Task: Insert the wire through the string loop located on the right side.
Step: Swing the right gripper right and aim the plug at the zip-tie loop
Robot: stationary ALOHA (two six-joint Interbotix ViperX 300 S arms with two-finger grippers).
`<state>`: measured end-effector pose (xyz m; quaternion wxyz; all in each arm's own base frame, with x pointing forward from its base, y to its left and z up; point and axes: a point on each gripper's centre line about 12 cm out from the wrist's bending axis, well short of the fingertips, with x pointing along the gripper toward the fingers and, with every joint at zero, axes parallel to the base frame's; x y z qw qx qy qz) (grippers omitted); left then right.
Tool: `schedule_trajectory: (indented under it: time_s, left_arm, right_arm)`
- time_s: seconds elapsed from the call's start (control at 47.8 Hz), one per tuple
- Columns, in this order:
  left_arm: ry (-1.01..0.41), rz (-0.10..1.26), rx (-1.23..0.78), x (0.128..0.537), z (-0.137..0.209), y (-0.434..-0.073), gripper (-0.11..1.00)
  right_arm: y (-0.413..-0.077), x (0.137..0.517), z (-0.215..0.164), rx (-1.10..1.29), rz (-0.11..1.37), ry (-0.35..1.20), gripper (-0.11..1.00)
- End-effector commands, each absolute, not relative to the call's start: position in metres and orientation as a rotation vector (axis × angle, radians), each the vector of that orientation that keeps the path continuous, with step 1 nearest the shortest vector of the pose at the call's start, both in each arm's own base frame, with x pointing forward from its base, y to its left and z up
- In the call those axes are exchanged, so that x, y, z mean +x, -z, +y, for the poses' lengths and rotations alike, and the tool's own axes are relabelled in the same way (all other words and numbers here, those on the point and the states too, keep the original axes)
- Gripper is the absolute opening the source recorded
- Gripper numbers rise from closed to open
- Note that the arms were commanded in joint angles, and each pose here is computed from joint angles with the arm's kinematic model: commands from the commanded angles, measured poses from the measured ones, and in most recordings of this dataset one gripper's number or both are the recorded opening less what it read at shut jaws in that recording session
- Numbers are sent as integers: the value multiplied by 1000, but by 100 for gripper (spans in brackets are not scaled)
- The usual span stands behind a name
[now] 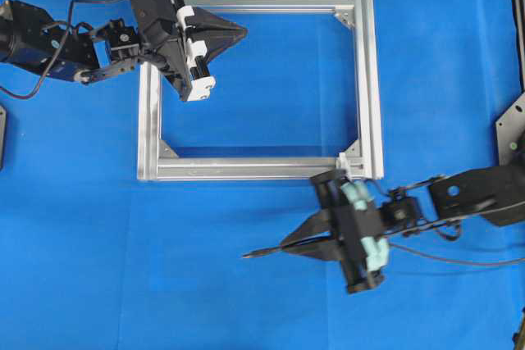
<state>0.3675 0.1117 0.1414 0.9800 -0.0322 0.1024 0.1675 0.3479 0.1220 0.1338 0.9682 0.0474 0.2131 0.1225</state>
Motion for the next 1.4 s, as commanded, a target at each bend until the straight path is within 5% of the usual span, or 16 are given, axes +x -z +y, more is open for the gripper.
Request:
schedule_trajectory:
  time_s: [0.0,0.67,1.382]
  left_arm:
    - [-336,162,-56,369,112,-157,0]
    - [-336,162,-59,369,112,-157,0]
    - [-336,160,-59,369,113,-157,0]
  right_arm:
    - [-148,334,121,117,396,-252,-3]
    - [-139,200,76,166,476,-247,-3]
    - [-132,189,50,189,472,-146,-3]
